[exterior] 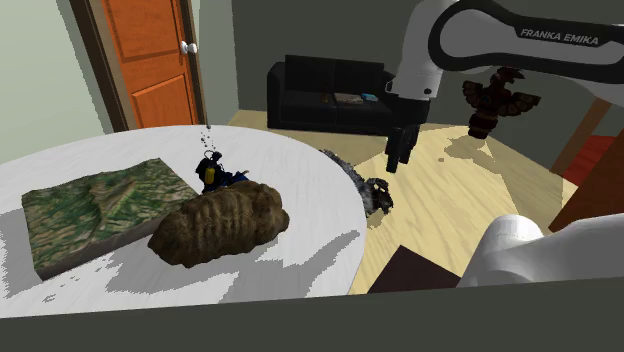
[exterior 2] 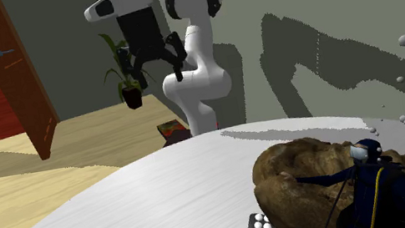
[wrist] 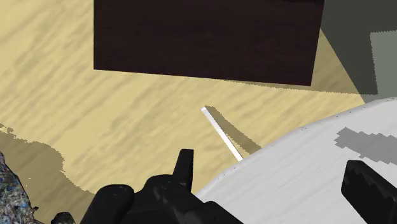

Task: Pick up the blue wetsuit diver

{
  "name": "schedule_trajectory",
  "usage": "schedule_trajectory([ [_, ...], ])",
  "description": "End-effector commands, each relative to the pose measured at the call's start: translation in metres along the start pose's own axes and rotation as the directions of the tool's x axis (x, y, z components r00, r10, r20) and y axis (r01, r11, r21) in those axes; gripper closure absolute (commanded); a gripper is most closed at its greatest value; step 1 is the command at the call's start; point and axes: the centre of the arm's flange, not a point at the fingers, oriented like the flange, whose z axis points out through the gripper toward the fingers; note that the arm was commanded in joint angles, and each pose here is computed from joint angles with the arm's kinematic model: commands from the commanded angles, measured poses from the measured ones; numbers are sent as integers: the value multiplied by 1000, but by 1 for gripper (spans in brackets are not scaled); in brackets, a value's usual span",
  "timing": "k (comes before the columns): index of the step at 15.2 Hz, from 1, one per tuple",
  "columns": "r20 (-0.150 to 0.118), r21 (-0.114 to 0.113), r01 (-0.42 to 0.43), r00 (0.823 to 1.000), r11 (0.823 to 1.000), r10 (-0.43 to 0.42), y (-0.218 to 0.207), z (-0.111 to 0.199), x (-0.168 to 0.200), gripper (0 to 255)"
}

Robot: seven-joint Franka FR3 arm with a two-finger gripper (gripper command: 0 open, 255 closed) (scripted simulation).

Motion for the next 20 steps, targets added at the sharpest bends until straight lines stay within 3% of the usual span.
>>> schedule_trajectory([
  [1, 0, 0, 0, 1000, 1000, 0, 0, 0, 0, 0],
  [5, -14, 19, 117, 993, 993, -117, -17, 4, 47, 0],
  [10, -34, 41, 261, 965, 965, -260, -45, 7, 102, 0],
  [15, -58, 59, 399, 916, 915, -396, -81, 9, 153, 0],
  [20, -84, 74, 529, 848, 845, -524, -125, 9, 198, 0],
])
